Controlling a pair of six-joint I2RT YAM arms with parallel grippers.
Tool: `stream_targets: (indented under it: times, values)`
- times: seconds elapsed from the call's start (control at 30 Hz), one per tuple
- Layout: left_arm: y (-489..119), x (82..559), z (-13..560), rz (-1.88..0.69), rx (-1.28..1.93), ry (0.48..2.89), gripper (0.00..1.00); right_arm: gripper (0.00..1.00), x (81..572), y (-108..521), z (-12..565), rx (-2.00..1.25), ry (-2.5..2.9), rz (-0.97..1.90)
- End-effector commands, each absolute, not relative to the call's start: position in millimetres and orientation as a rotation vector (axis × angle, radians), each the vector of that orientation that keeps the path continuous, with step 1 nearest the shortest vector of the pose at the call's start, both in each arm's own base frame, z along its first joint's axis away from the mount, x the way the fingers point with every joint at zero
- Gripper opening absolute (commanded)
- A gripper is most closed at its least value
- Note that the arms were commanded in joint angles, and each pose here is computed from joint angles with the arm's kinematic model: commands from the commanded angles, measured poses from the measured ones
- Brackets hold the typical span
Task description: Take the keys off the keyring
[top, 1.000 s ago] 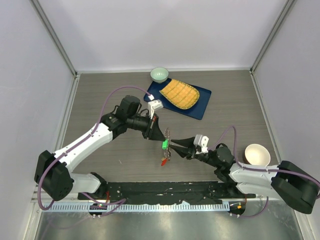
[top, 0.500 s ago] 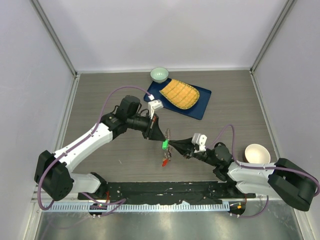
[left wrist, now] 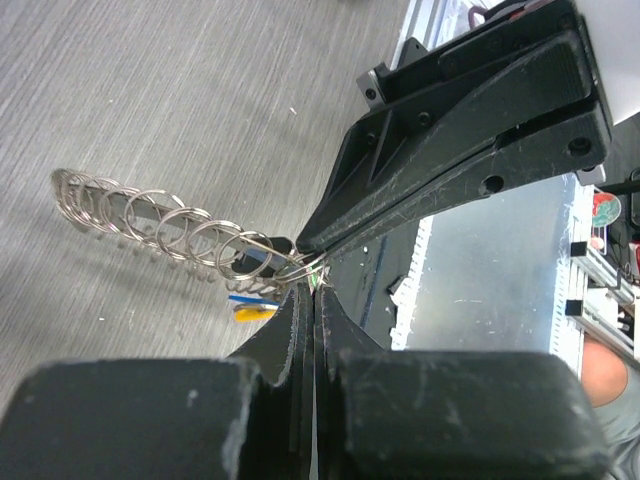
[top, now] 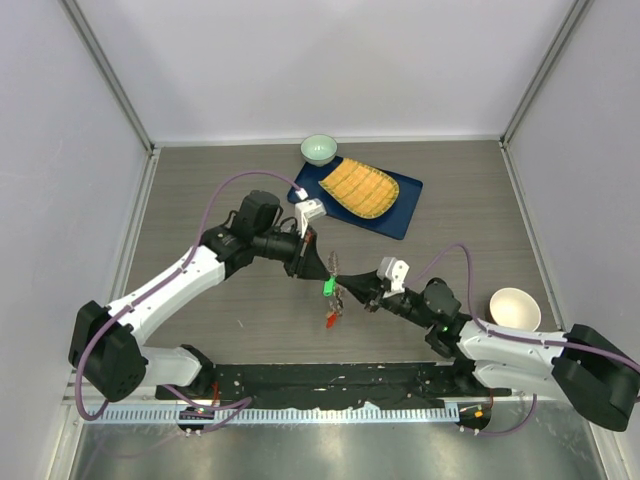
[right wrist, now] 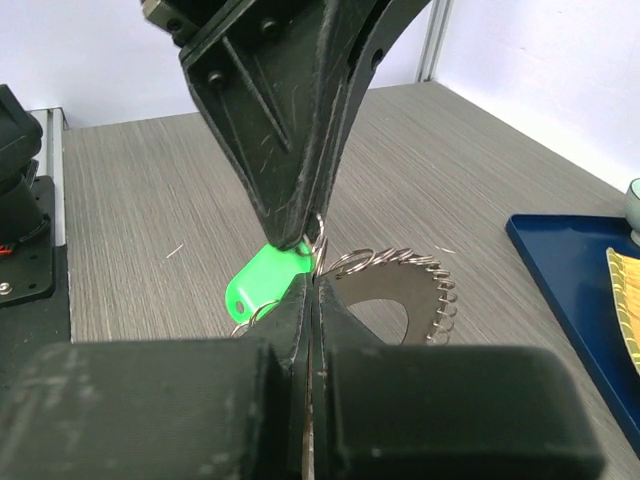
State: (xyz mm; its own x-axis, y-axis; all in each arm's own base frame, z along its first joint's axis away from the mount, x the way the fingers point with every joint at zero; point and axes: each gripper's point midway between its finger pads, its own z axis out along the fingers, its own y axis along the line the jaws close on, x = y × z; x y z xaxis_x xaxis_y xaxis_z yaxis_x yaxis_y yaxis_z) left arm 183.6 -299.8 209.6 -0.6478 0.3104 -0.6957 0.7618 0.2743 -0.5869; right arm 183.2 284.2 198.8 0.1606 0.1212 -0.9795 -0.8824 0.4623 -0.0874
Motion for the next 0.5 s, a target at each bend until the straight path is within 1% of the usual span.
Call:
stream_targets:
  times: [0.0, 0.47]
  values:
    - [-305.5, 178.4, 226.2, -1.338, 1.044, 2.014, 0.00, 0.01, 193.9, 282.2, 237.3, -0.733, 1.144, 0.813]
    - [-309.8, 179.6, 225.8, -1.326, 1.054, 2.014, 0.00, 0.01, 202.3, 289.9, 234.0, -0.741, 1.229, 0.777]
